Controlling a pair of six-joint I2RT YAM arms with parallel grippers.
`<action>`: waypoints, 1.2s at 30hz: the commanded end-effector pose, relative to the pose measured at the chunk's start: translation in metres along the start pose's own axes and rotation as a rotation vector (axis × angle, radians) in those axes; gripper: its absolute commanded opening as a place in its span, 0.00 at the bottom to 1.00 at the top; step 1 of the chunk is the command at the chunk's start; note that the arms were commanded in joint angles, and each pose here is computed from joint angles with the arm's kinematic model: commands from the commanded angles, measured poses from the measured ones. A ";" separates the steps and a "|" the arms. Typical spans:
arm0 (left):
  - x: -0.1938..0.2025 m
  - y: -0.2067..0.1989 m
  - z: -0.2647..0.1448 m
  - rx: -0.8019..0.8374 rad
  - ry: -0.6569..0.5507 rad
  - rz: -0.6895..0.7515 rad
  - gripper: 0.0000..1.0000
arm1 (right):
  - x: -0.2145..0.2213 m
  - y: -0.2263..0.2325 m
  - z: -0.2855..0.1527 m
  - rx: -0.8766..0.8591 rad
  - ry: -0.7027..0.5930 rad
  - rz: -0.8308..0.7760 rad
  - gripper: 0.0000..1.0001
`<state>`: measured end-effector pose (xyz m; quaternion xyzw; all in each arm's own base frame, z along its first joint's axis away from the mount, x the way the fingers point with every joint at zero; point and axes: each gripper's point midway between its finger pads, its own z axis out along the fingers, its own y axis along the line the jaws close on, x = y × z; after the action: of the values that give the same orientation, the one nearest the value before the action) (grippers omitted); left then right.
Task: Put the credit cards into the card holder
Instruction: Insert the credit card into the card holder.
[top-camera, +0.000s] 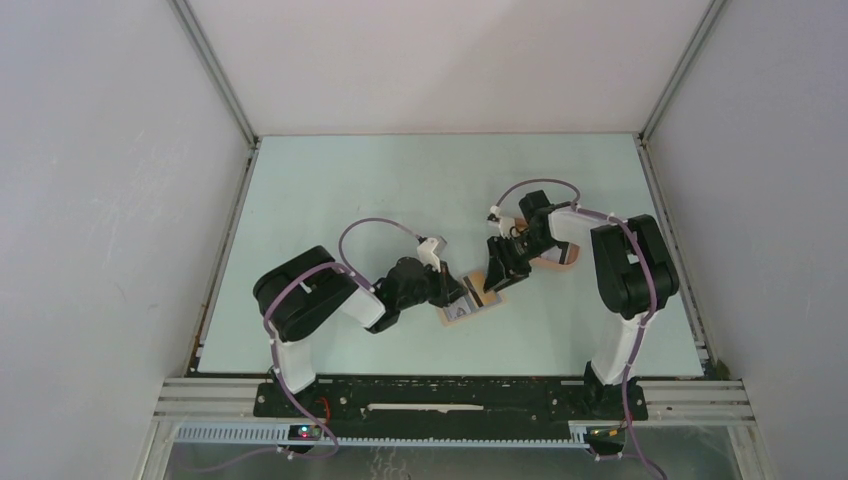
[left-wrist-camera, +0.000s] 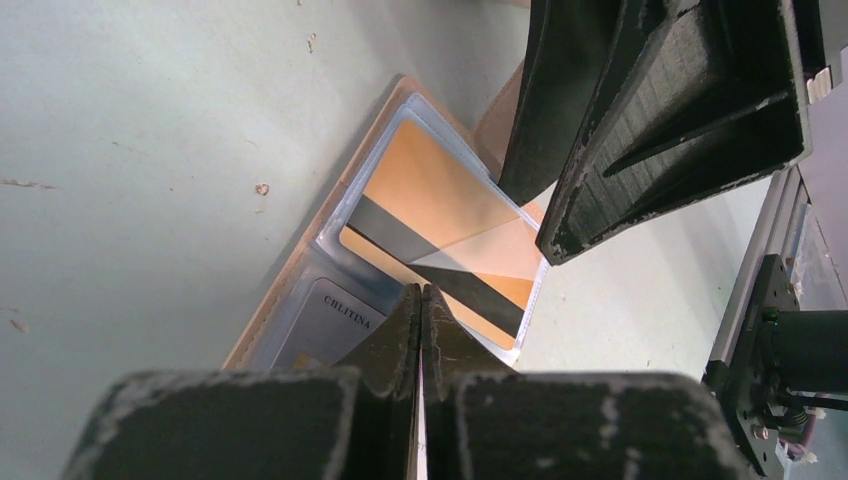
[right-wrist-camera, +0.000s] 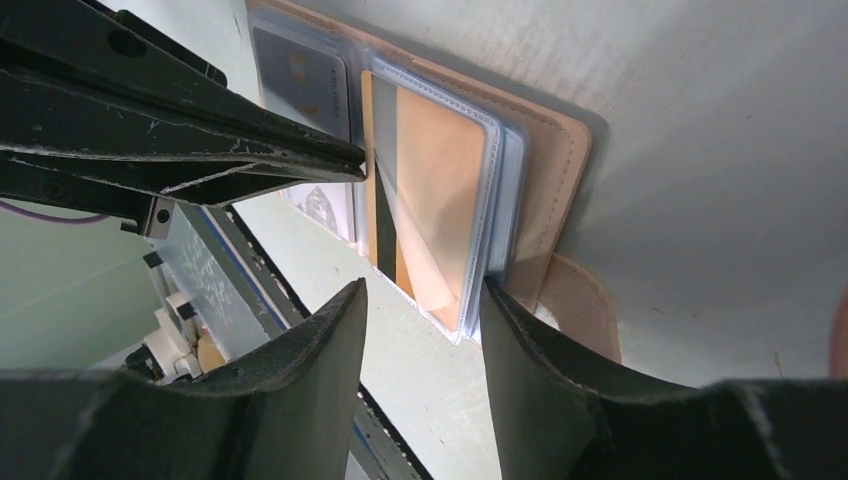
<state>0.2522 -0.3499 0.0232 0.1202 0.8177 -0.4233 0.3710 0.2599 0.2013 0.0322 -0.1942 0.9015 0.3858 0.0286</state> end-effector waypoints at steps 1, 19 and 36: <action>-0.010 -0.002 0.008 0.004 -0.015 -0.008 0.00 | -0.007 -0.003 0.001 -0.005 0.004 0.021 0.55; -0.007 0.000 0.011 -0.009 0.004 -0.014 0.00 | -0.015 0.017 -0.015 -0.103 -0.046 -0.012 0.50; -0.007 -0.001 0.012 0.000 0.009 -0.016 0.00 | -0.009 0.015 -0.008 -0.169 -0.005 0.069 0.51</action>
<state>0.2565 -0.3532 0.0217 0.1142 0.8222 -0.4223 0.3641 0.2606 0.2049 0.0400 -0.1702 0.8832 0.4370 0.0063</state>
